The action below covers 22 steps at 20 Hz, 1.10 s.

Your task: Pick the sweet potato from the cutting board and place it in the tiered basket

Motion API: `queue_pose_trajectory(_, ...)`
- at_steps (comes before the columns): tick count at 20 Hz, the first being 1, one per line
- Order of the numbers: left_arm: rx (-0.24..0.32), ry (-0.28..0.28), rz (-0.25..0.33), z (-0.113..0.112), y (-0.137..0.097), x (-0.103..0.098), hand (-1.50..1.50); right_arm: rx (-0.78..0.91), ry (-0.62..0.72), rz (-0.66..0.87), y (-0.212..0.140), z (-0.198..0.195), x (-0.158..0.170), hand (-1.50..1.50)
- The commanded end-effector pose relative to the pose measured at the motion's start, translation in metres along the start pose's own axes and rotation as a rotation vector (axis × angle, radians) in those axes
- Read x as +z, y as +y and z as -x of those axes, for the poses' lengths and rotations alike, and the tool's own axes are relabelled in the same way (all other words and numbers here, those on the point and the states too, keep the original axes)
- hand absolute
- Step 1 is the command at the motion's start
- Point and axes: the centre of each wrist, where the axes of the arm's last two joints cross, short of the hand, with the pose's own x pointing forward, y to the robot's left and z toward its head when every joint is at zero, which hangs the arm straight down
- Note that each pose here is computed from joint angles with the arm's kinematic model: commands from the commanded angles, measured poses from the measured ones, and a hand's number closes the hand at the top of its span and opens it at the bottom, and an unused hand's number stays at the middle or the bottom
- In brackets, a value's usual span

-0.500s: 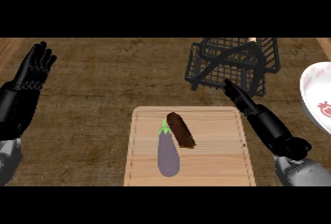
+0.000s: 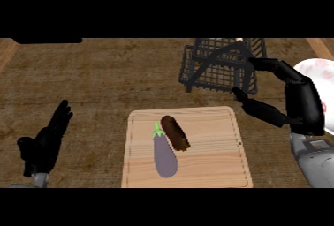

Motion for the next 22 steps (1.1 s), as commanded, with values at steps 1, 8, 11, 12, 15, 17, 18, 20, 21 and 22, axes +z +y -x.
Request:
queue_pose_trajectory(1,0.033,0.141,-0.029,0.032,-0.019,0.019,0.00,-0.083,0.043,0.353,0.023,-0.008,0.011,-1.50)
queue_pose_trajectory(8,0.046,0.147,-0.018,0.031,-0.068,0.033,0.00,0.055,0.017,0.198,0.060,-0.051,0.070,-1.50)
queue_pose_trajectory(11,0.016,0.161,-0.036,0.034,-0.043,0.026,0.00,0.214,0.182,-0.001,0.066,-0.046,0.078,-1.50)
queue_pose_trajectory(12,0.036,0.152,-0.046,0.034,-0.051,0.021,0.00,0.263,0.216,-0.066,0.057,-0.049,0.082,-1.50)
queue_pose_trajectory(15,0.018,0.150,-0.043,0.036,-0.050,0.034,0.00,0.454,0.295,-0.187,0.064,-0.049,0.087,-1.50)
queue_pose_trajectory(17,0.029,0.167,-0.034,0.036,-0.053,0.030,0.00,0.574,0.294,-0.212,0.070,-0.061,0.087,-1.50)
queue_pose_trajectory(18,0.031,0.158,-0.037,0.041,-0.058,0.030,0.00,0.622,0.315,-0.238,0.077,-0.064,0.090,-1.50)
queue_pose_trajectory(20,0.031,0.150,-0.041,0.026,-0.061,0.021,0.00,0.739,0.334,-0.244,0.082,-0.077,0.091,-1.50)
queue_pose_trajectory(21,0.020,0.148,-0.020,0.025,-0.051,0.022,0.00,0.787,0.360,-0.228,0.088,-0.084,0.081,-1.50)
queue_pose_trajectory(22,0.027,0.160,-0.020,0.034,-0.048,0.024,0.00,0.820,0.360,-0.205,0.093,-0.096,0.080,-1.50)
